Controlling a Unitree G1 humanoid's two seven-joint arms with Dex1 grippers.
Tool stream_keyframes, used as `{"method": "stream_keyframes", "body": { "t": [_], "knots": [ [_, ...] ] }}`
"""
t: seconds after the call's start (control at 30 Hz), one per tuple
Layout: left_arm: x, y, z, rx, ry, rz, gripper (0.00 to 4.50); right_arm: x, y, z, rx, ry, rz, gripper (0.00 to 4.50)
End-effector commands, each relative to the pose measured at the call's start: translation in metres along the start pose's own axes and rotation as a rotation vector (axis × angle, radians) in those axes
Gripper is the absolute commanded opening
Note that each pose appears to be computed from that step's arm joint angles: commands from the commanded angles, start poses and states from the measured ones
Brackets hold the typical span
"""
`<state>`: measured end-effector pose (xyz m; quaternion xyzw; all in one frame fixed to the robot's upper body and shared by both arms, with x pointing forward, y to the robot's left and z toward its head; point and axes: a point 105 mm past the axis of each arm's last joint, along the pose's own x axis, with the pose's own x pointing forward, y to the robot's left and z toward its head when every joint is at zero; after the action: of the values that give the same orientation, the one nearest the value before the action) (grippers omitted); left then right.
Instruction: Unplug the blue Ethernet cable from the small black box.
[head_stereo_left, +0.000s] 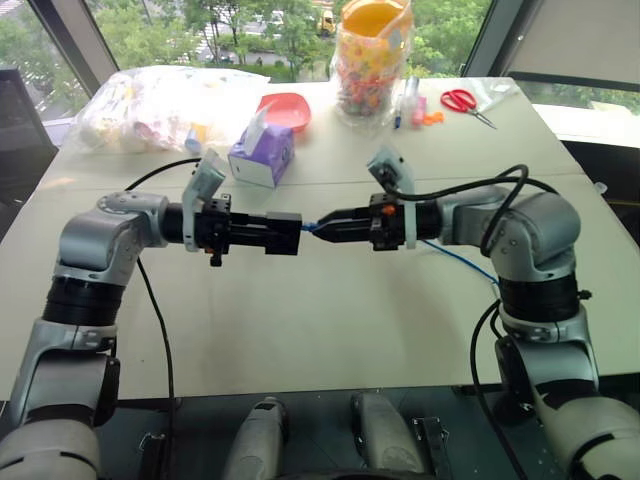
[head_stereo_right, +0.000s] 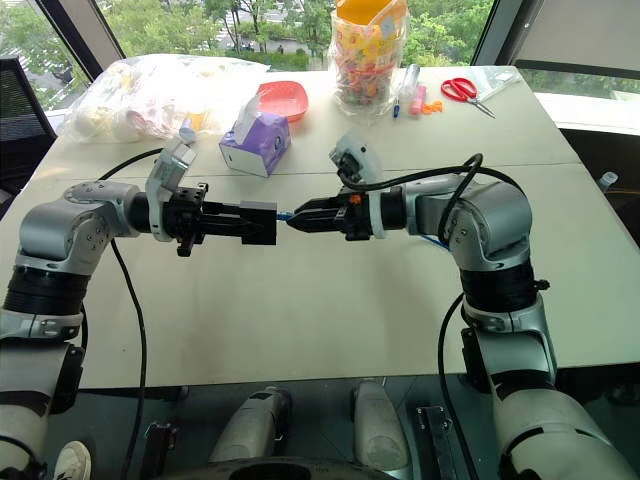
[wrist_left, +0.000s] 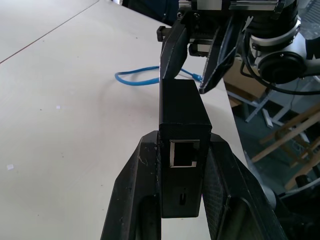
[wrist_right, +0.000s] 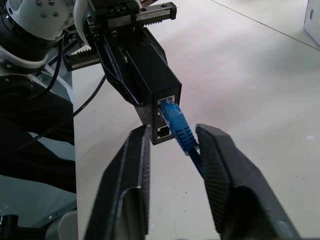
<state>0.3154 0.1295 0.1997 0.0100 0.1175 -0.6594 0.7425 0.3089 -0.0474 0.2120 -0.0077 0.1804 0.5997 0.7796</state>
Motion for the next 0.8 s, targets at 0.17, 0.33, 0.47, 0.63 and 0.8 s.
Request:
{"method": "stream_keyframes", "body": {
  "t": [0.17, 0.33, 0.47, 0.63, 0.8],
  "knots": [
    [0.0022, -0.0053, 0.0143, 0.072, -0.01, -0.015, 0.48, 0.0045, 0.0099, 0.0117, -0.079, -0.006, 0.026, 1.62],
    [0.0029, -0.0059, 0.0141, 0.071, -0.011, -0.016, 0.48, 0.0062, 0.0103, 0.0137, -0.087, -0.005, 0.029, 1.62],
    [0.0034, -0.0065, 0.0136, 0.071, -0.011, -0.015, 0.48, 0.007, 0.0106, 0.0141, -0.092, -0.002, 0.032, 1.62],
    [0.0034, -0.0068, 0.0126, 0.07, -0.012, -0.011, 0.48, 0.0075, 0.0112, 0.0136, -0.095, 0.002, 0.038, 1.62],
    [0.0034, -0.0072, 0.011, 0.068, -0.009, -0.01, 0.48, 0.0078, 0.0114, 0.0135, -0.095, 0.003, 0.042, 1.62]
  ]
}}
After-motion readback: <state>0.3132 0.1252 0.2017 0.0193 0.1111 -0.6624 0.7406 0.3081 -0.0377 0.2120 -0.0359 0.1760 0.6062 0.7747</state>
